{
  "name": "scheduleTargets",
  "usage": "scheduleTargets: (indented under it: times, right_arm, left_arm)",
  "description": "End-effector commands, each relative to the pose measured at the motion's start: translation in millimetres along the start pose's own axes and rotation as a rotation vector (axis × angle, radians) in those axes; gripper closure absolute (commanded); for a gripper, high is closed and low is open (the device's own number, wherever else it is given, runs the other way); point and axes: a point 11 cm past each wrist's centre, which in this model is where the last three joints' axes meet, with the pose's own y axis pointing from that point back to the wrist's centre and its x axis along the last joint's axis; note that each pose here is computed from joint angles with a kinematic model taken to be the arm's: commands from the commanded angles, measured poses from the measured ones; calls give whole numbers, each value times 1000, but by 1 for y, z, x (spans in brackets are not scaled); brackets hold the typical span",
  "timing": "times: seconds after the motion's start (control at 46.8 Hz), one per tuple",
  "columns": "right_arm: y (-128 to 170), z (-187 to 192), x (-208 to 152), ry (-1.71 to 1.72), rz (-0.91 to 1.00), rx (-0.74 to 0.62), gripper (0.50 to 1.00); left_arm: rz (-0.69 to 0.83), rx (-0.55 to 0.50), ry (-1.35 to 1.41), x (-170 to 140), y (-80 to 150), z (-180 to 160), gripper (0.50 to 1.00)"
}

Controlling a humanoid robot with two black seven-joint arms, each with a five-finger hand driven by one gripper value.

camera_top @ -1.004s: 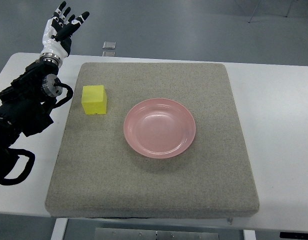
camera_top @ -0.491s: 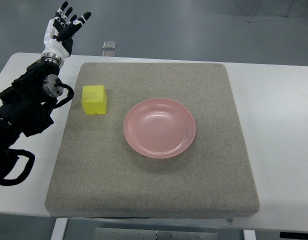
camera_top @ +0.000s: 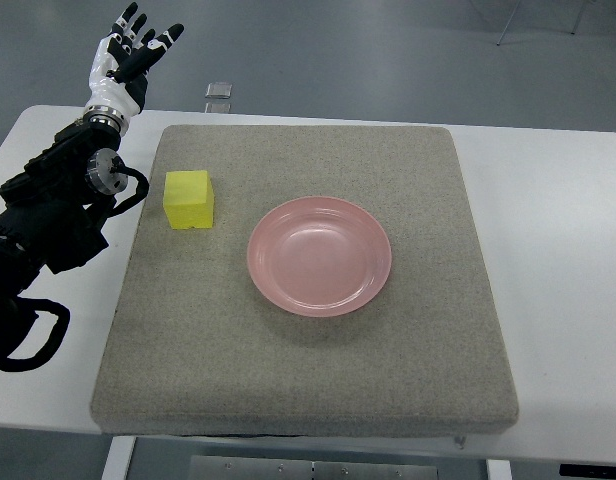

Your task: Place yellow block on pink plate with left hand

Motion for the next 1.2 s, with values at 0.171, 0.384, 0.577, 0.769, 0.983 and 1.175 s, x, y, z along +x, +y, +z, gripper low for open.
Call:
scheduleTargets:
  times: [0.171,0.384,0.577,0.769,0.983,1.175]
  right_arm:
    - [0,0,0,0,0,1,576]
    - [0,1,0,0,-1,-1,576]
    - [0,0,0,0,0,1,576]
    - [0,0,-1,0,-3,-1,576]
    - [0,0,0,0,0,1,576]
    - [0,0,0,0,0,1,576]
  left_arm:
    - [-11,31,-48,2,3,-8,510]
    - [-132,85,-251,-18,3,-17,510]
    - [-251,104,-400,-35,0,-7,510]
    - [-344,159,-599,-35,-2,5,510]
    - [-496,237,-823,-37,-4,20,510]
    - [-693,369,-971,-38,0,40,516]
